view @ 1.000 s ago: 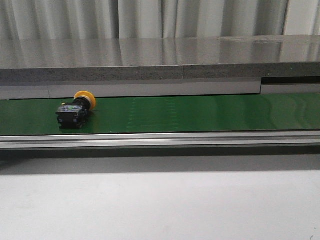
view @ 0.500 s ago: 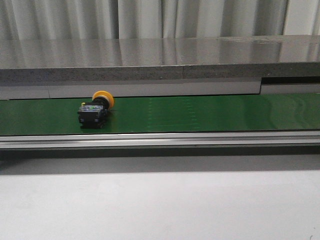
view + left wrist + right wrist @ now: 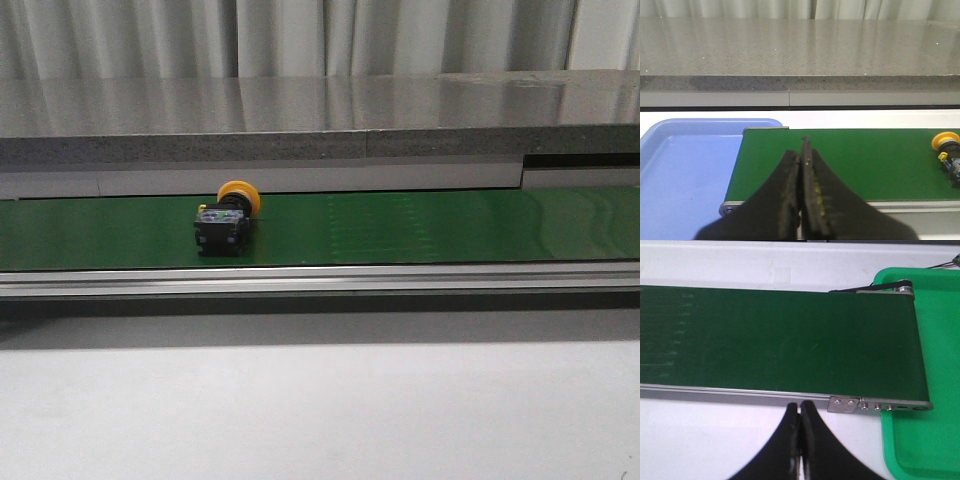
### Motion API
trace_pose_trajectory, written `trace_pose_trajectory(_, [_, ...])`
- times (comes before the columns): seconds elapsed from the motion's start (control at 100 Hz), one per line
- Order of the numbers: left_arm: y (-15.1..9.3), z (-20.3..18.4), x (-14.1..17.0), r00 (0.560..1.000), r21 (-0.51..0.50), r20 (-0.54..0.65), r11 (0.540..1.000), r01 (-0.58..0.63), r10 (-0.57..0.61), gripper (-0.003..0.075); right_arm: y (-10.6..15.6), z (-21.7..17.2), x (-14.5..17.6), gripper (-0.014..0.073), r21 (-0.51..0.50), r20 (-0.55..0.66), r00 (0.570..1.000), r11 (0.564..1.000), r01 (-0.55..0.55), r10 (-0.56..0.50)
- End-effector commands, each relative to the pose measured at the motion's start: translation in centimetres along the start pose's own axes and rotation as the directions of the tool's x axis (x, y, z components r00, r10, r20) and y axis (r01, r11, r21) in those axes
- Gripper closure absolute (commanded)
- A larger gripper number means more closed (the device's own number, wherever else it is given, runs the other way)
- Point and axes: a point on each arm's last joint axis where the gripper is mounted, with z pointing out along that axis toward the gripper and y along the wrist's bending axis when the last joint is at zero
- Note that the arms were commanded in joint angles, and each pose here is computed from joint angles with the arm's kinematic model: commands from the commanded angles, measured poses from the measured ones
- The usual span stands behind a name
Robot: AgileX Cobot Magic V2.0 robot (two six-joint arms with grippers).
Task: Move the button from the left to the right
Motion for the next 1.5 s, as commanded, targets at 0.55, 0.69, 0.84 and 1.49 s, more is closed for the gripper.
trace_pose_trajectory(0.55, [-0.1, -0.2, -1.7, 0.994, 0.007, 0.11, 1.0, 0.009, -0.01, 0.0741, 0.3, -0.2, -1.0, -0.0048, -0.027, 0.018, 0.999, 0.999, -0.028, 0.028])
trace_pose_trajectory(0.69, [-0.1, -0.2, -1.7, 0.994, 0.007, 0.11, 1.0, 0.009, -0.01, 0.0741, 0.5, -0.2, -1.3, -0.0031, -0.049, 0.04, 0.998, 0.997, -0.056, 0.058])
trace_pose_trajectory(0.84, [-0.1, -0.2, -1.7, 0.994, 0.007, 0.11, 1.0, 0.009, -0.01, 0.0741, 0.9, -0.1, -1.5, -0.0031, -0.095, 0.054, 0.991, 0.988, -0.117, 0.123])
trace_pose_trajectory(1.49, [-0.1, -0.2, -1.7, 0.994, 0.007, 0.11, 1.0, 0.009, -0.01, 0.0741, 7.3, 8.2, -5.5, -0.0031, -0.259, -0.114, 0.993, 0.965, -0.049, 0.02])
